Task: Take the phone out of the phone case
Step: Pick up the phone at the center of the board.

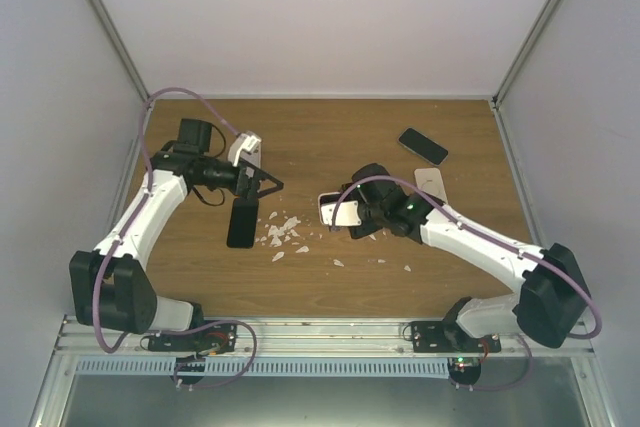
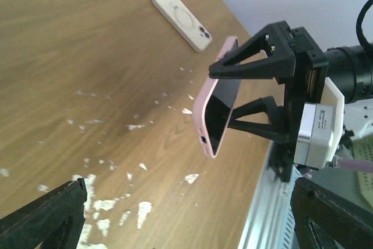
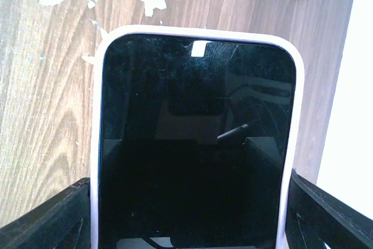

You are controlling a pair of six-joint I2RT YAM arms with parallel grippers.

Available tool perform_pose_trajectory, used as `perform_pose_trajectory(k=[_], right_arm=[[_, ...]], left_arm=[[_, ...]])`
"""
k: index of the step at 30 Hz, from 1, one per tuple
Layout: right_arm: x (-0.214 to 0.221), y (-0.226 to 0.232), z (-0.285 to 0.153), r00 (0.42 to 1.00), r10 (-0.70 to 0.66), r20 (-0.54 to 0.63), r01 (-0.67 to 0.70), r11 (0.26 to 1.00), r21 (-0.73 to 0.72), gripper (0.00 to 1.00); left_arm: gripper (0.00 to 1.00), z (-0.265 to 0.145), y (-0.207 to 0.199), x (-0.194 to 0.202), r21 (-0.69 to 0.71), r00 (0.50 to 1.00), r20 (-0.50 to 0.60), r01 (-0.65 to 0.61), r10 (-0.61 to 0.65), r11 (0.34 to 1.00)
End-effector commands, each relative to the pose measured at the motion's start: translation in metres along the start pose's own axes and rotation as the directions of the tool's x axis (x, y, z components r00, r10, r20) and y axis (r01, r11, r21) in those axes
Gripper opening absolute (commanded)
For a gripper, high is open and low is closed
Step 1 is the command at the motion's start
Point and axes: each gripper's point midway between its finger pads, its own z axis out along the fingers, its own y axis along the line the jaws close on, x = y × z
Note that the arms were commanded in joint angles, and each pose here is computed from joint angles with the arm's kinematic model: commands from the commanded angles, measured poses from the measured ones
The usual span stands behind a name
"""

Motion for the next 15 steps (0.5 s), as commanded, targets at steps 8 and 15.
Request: perform_pose_trajectory(k=[8,15], right_arm=[[-0.071,-0.017,-0.039,0.953,-0.289,0.089,0.273,0.949,0.156,0.58],[-0.089,-0.018,-0.048,0.941,-0.316,0.117,0.295,0.941,0.168,0.57]], left_arm=[[0.86,0.032,-0.038,0.025,0.134,0.996,-0.065,-0.046,0.055,0.99],[0.8,0.049,-0.051,0.041,0.15,0.985,-0.126,-0.096,0.115,0.984]])
